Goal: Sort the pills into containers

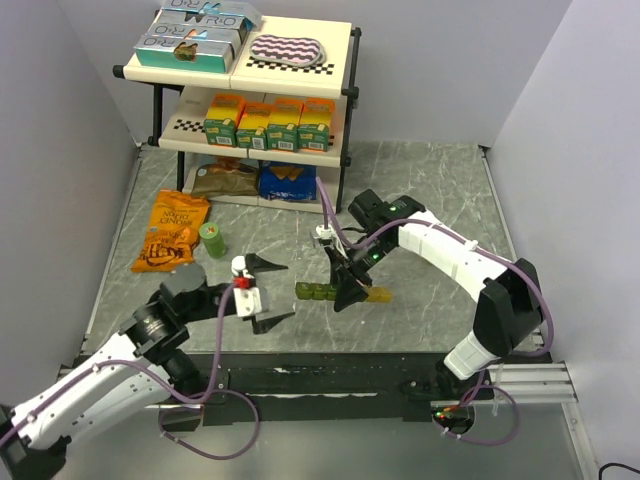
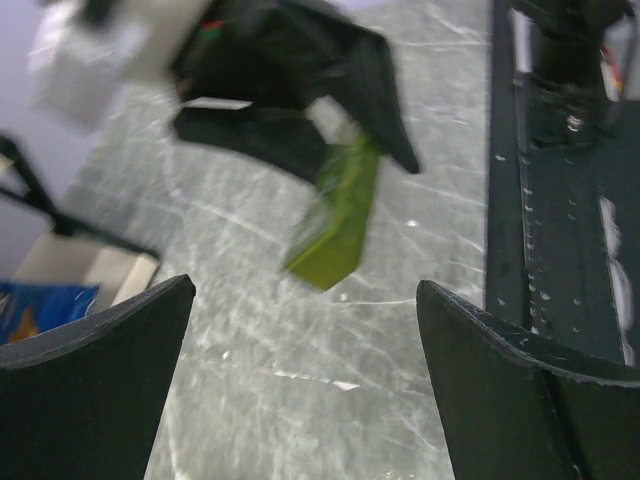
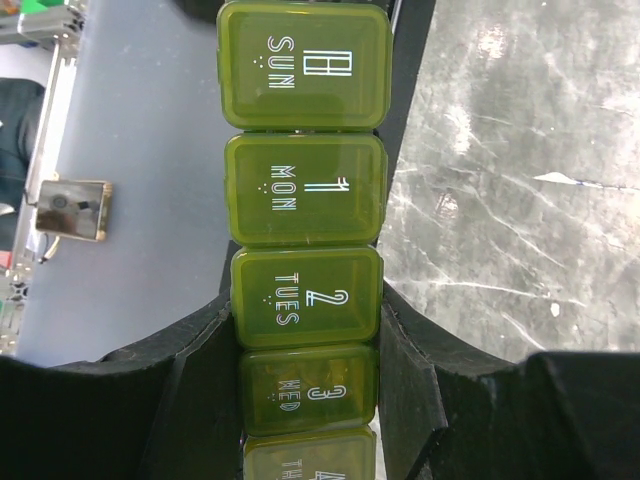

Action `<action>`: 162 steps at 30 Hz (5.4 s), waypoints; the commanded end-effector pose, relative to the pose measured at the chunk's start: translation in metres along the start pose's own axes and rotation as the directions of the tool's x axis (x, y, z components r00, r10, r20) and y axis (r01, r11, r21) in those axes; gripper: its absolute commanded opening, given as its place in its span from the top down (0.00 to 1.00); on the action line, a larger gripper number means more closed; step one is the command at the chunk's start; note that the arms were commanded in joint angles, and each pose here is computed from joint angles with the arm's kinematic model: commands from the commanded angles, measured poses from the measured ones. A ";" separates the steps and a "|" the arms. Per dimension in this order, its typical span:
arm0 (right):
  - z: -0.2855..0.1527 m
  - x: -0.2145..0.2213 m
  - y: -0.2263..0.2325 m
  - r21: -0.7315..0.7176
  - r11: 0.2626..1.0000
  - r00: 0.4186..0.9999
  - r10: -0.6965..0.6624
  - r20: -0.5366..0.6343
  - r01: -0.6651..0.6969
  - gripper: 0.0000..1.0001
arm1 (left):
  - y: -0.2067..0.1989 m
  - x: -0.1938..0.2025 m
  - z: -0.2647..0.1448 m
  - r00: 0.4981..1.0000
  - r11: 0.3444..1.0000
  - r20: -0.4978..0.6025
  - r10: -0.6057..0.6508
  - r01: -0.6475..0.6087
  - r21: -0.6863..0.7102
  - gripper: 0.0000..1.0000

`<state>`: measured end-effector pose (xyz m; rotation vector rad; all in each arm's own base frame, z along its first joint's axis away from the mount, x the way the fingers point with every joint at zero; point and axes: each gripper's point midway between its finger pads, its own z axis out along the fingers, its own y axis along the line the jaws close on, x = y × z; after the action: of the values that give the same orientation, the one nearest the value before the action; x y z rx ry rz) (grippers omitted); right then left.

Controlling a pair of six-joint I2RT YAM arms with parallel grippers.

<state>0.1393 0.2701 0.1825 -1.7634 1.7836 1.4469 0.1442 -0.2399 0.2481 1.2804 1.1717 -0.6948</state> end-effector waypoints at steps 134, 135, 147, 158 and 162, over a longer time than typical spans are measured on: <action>-0.067 -0.074 -0.006 0.498 0.779 0.905 -0.423 -0.029 0.380 0.17 | -0.054 -0.023 0.052 0.998 0.990 -0.042 -0.053 0.058 0.132 0.99; -0.064 -0.063 0.002 0.469 0.794 0.909 -0.414 -0.047 0.386 0.13 | -0.052 -0.022 0.052 0.999 0.992 -0.047 -0.015 0.021 0.128 0.99; -0.044 -0.015 0.037 0.276 0.879 0.921 -0.381 -0.080 0.388 0.02 | -0.047 -0.017 0.049 0.990 0.988 -0.086 0.107 -0.096 0.125 0.99; -0.018 0.006 0.022 0.116 0.950 0.957 -0.281 -0.076 0.288 0.00 | -0.068 -0.033 0.048 0.954 0.929 -0.050 0.294 -0.274 0.248 0.99; -0.010 0.009 0.036 0.017 0.971 0.970 -0.240 -0.038 0.240 0.02 | -0.068 -0.032 0.049 0.920 0.897 -0.056 0.388 -0.362 0.255 0.99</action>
<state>0.1285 0.2451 0.1868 -1.9181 1.6110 1.1450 0.0840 -0.3013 0.2239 1.6975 1.0360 -0.5784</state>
